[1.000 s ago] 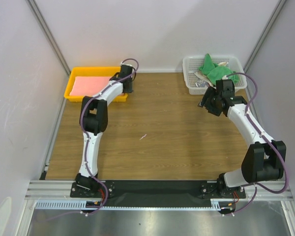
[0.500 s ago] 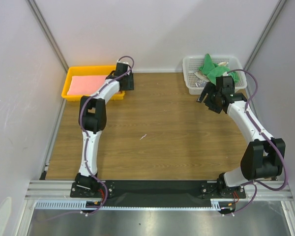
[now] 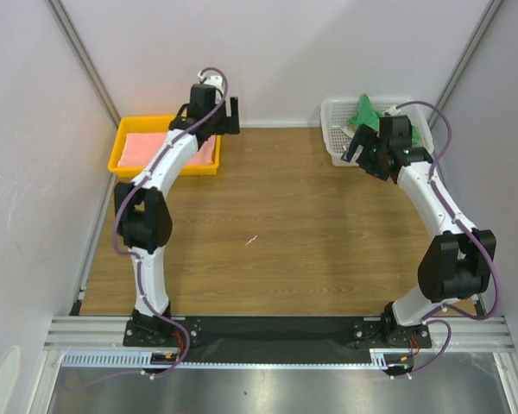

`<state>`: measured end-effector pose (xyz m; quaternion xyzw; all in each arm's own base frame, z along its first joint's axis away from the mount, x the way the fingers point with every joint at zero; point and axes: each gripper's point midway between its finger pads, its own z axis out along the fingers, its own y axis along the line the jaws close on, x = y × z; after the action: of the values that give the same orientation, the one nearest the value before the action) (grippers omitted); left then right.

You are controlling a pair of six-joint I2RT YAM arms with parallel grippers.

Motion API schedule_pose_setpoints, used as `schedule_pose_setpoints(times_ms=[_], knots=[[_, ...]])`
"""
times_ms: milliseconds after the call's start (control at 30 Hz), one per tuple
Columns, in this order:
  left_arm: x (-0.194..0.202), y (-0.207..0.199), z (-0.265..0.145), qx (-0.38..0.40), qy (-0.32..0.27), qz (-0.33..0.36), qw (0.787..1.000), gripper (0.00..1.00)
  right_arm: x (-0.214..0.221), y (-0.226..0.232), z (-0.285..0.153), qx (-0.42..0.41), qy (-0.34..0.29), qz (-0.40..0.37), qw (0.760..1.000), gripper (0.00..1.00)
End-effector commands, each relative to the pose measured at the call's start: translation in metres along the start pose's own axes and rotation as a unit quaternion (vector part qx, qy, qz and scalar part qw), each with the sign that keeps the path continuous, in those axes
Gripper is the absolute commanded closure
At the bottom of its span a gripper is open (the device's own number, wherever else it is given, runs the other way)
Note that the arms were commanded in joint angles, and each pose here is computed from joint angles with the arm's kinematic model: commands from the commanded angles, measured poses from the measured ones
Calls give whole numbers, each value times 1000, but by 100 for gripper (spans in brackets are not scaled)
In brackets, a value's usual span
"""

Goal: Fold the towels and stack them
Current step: Neatly place the folded towel into the bin

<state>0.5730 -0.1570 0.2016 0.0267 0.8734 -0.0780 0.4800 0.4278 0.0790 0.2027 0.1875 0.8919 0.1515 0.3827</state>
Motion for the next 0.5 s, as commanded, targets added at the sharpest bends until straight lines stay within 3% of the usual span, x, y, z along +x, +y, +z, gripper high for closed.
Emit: schedule_pose_setpoints(times_ms=[0, 100, 167, 200, 267, 300, 333, 400, 467], knots=[[-45, -14, -65, 31, -53, -16, 998, 8, -43, 21, -13, -27, -53, -24, 998, 8], [-27, -13, -98, 34, -28, -35, 998, 7, -49, 27, -25, -30, -54, -26, 998, 8], [-35, -13, -130, 41, -60, -42, 996, 2, -38, 16, -18, -25, -56, -33, 998, 7], [-2, -8, -126, 35, -32, -46, 998, 2, -38, 11, -23, -21, -71, -33, 997, 7], [7, -8, -140, 44, -61, -81, 994, 1, -38, 12, -23, -37, -99, -25, 994, 7], [37, -5, -153, 48, -53, -98, 993, 0, -8, 0, -12, -40, -73, -22, 996, 7], [37, -9, -158, 63, -75, -131, 986, 0, -20, 14, -27, -78, -116, -24, 990, 7], [74, -13, -177, 84, -73, -148, 983, 0, -5, 13, -33, -105, -127, -14, 986, 6], [87, -12, -189, 81, -92, -161, 979, 0, 7, 10, -49, -134, -159, -8, 978, 4]])
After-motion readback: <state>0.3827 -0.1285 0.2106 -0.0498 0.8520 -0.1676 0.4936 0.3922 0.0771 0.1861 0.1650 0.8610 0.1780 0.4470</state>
